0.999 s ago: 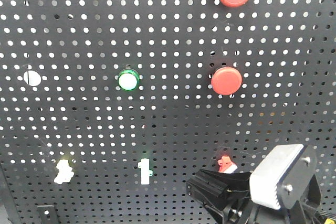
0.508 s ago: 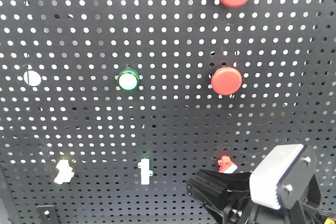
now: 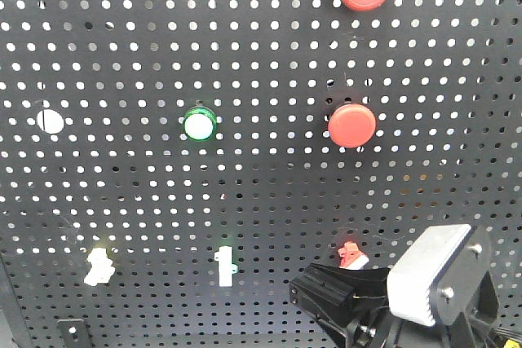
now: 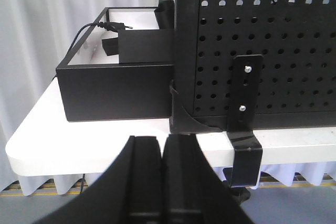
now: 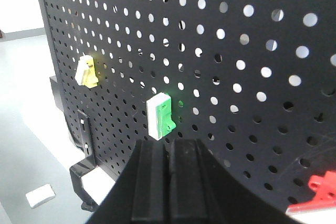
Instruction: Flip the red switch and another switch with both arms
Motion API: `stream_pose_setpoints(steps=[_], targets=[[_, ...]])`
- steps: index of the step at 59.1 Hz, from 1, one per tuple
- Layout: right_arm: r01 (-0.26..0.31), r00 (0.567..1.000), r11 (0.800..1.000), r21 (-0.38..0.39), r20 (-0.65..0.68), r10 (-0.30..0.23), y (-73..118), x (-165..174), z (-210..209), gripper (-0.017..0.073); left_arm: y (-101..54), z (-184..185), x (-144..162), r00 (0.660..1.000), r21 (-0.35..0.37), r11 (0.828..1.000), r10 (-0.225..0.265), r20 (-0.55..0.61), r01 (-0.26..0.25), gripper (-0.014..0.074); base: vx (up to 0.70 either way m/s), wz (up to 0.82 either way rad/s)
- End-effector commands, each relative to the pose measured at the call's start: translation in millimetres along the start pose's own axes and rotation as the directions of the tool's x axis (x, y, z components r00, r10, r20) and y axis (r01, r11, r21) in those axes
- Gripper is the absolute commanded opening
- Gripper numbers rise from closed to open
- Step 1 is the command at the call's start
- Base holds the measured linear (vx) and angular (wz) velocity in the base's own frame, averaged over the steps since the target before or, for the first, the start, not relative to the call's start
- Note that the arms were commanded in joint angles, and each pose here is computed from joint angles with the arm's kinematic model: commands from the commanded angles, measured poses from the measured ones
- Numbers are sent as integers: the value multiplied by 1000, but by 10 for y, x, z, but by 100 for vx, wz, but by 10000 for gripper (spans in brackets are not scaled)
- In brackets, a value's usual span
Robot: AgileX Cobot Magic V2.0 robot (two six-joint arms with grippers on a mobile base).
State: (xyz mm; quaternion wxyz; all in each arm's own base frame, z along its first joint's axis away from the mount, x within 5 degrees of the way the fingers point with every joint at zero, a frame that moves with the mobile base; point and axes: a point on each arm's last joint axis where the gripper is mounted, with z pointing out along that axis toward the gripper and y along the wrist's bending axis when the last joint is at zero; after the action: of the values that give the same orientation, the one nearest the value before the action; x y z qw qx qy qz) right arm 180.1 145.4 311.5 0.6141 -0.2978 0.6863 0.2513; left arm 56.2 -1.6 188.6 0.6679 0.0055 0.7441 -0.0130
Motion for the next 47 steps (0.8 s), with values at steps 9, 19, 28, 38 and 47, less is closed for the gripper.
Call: stream_pose_setpoints(steps=[9,19,28,38,47], targets=[[9,996,1000,-28,91,-7,27,-178,-27,-6,1,5,-8,998,1,1000,-10,66,10,2,0,0],[6,996,1000,-17,88,-5,18,-184,-44,-6,1,5,-8,998,1,1000,-10,66,10,2,0,0],[18,992,999,30,125,-22,17,-321,-271,-6,1,5,-8,998,1,1000,-10,66,10,2,0,0],[77,952,954,290,264,-156,-54,-348,-1182,-6,1,5,-8,998,1,1000,-10,66,10,2,0,0],[110,924,855,506,265,-276,-41,97,-1661,-6,1,5,-8,998,1,1000,-10,66,10,2,0,0]])
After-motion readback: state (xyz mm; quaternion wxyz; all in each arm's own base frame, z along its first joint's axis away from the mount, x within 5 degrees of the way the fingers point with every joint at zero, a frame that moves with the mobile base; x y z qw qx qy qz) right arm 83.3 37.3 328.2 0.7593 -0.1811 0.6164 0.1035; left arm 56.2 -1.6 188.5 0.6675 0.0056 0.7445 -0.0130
